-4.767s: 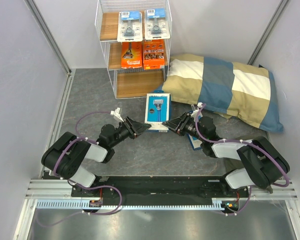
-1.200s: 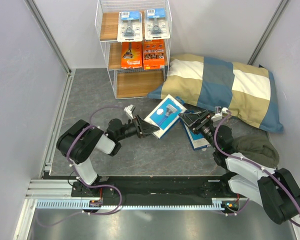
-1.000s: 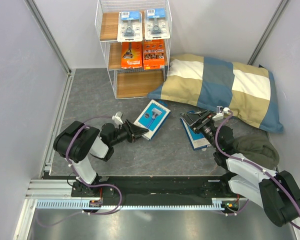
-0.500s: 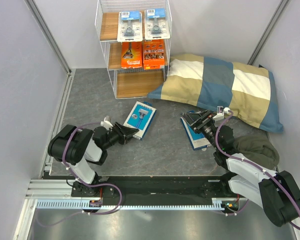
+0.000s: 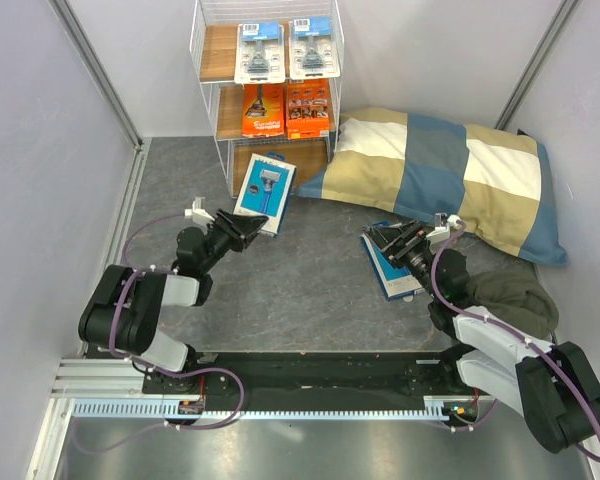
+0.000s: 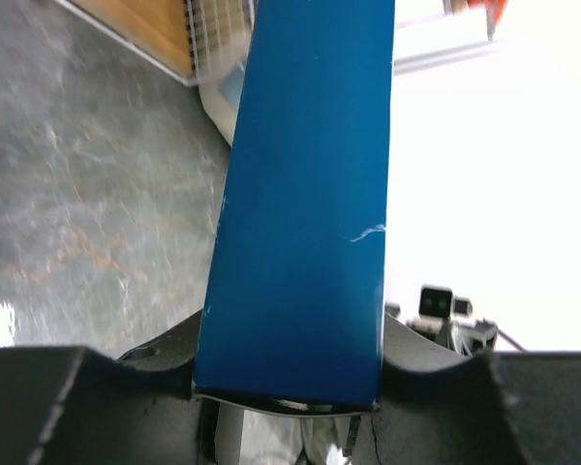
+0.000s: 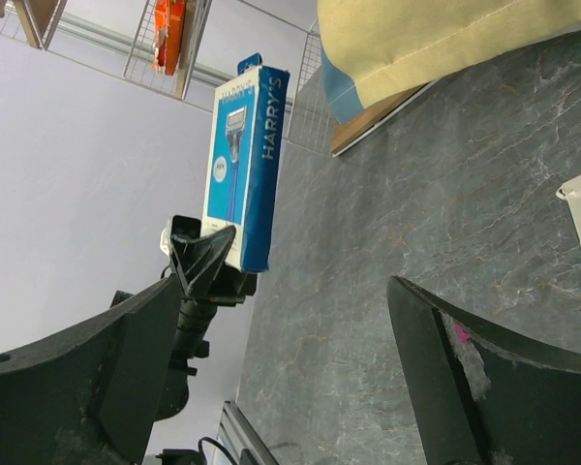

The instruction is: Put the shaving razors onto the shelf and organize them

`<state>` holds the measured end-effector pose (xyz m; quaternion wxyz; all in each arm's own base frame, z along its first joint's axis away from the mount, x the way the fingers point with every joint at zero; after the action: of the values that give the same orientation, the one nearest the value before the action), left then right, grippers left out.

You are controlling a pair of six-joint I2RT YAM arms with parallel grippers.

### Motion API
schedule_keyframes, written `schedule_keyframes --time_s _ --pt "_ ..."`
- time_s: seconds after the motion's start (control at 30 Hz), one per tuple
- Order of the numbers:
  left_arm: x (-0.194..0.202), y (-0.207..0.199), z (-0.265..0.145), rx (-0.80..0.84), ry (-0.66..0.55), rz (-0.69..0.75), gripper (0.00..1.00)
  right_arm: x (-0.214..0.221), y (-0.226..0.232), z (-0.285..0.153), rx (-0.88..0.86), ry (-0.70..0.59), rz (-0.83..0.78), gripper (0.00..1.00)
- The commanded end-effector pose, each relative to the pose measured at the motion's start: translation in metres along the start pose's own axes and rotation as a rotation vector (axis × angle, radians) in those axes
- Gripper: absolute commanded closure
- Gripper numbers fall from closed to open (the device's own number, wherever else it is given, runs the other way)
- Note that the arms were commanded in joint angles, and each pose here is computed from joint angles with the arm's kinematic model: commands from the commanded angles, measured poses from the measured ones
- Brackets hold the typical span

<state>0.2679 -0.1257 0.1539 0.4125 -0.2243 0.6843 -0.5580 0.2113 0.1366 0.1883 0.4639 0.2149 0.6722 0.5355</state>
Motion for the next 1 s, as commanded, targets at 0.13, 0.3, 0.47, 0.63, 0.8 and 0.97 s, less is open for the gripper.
schedule_keyframes --time_s 0.13,0.3,0.47,0.63,0.8,0.97 --pt "-0.026 0.003 0.038 -0.032 -0.097 -0.043 0.98 -0.008 0.008 0.004 -0.042 -0.010 -0.024 0.04" --pt "-0.034 0.006 0.058 -0.032 -0.146 -0.133 0.98 -0.009 0.005 0.002 -0.034 -0.013 -0.020 0.04" --pt "-0.035 0.007 0.075 -0.087 -0.217 -0.146 0.98 -0.010 0.003 0.000 -0.032 -0.014 -0.021 0.04" --pt "-0.032 0.010 0.097 -0.129 -0.234 -0.150 0.98 -0.010 0.001 -0.001 -0.028 -0.015 -0.019 0.04" --pt "-0.030 0.014 0.118 -0.152 -0.263 -0.157 0.98 -0.012 0.001 -0.003 -0.027 -0.018 -0.018 0.04" --pt "-0.026 0.019 0.136 -0.205 -0.313 -0.155 0.96 -0.012 -0.001 -0.005 -0.026 -0.016 -0.018 0.04"
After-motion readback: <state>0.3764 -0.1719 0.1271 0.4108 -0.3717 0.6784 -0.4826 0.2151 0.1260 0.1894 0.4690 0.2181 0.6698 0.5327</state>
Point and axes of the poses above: each gripper's point midway between its finger pads, its own z axis out along the fingers, its own y axis along the line the jaws close on, x = y × z, the point moved 9 cm from there along -z, back along the fingers, and after that the axes turned 1 degree about z, right-handed, at the moved point
